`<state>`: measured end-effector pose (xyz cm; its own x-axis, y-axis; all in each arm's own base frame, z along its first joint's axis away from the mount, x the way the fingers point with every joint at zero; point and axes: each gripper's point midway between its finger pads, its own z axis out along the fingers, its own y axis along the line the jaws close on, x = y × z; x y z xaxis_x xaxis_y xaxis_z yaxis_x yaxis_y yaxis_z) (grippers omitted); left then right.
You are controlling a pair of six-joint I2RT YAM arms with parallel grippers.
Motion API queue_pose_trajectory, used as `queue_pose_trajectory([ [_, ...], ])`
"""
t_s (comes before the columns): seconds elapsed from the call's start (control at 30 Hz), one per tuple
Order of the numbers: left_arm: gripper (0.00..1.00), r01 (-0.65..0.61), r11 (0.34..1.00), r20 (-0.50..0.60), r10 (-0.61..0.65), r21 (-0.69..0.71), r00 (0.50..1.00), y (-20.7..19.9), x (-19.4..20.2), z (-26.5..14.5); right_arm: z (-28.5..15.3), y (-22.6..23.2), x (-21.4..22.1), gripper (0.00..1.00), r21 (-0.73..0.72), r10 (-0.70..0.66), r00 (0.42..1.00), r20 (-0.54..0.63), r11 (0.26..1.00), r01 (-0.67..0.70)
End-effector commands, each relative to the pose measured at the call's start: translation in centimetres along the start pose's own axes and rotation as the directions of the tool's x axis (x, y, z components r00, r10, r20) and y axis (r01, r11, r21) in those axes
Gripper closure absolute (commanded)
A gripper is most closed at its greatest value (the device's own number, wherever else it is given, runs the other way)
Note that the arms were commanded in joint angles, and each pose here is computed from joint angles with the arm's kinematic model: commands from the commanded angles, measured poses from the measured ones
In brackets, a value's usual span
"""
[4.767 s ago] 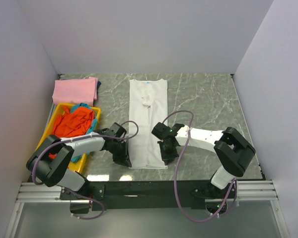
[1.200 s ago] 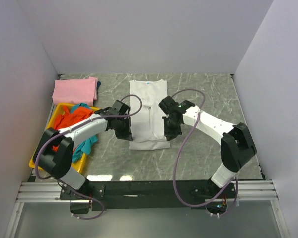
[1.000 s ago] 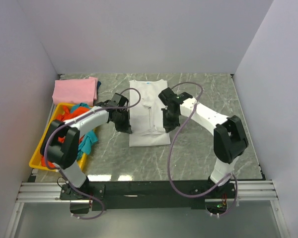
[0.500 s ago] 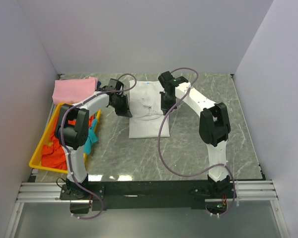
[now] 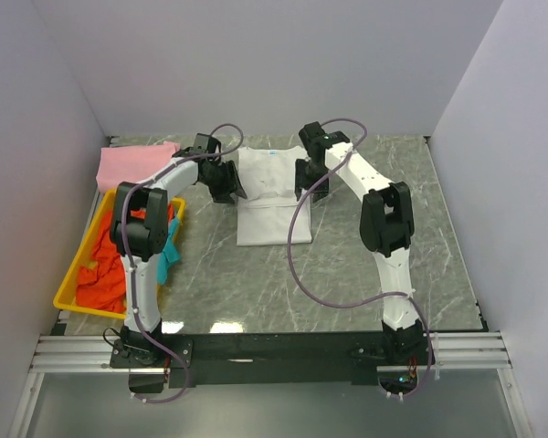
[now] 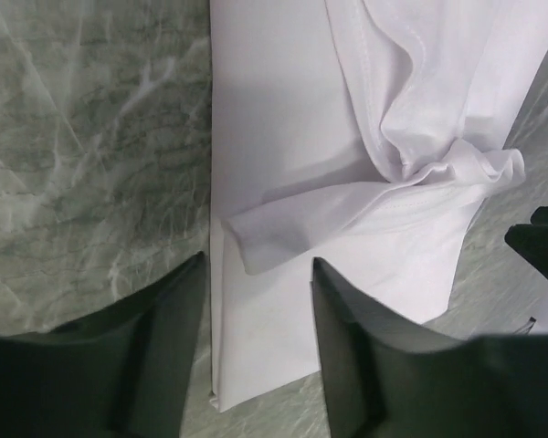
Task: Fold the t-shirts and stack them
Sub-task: Fold the tshirt
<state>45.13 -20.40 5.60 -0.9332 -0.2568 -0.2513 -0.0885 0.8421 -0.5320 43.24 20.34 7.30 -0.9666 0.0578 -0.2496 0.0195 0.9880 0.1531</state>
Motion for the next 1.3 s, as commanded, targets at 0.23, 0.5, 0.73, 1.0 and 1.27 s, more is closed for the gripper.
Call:
queue_pose_trajectory([
  [0.23,0.39,-0.013,1.000,0.052,0.012,0.012,0.999,-0.1,1.3,-3.3,-3.1,-0.5,0.0,0.40,-0.084,0.024,0.999,0.041,0.996,-0.021],
  [0.5,0.40,-0.009,1.000,-0.014,0.009,0.016,1.000,0.3,5.8,-3.1,-2.4,1.0,2.7,0.46,-0.157,0.021,1.000,-0.006,0.987,-0.022],
  [0.73,0.43,-0.007,0.999,-0.081,0.004,-0.038,0.997,1.8,9.5,-2.5,-1.2,-1.0,6.5,0.46,-0.083,0.036,0.997,-0.065,0.996,-0.041],
  [1.0,0.45,-0.025,0.994,-0.115,0.013,-0.106,0.993,3.0,11.5,-2.7,-0.6,-1.7,9.9,0.47,-0.089,0.053,0.992,-0.112,0.994,-0.063],
  [1.27,0.47,-0.024,0.987,-0.132,0.003,-0.160,0.991,4.0,12.7,-3.1,0.0,-1.5,10.6,0.50,-0.093,0.051,0.990,-0.130,0.994,-0.063],
])
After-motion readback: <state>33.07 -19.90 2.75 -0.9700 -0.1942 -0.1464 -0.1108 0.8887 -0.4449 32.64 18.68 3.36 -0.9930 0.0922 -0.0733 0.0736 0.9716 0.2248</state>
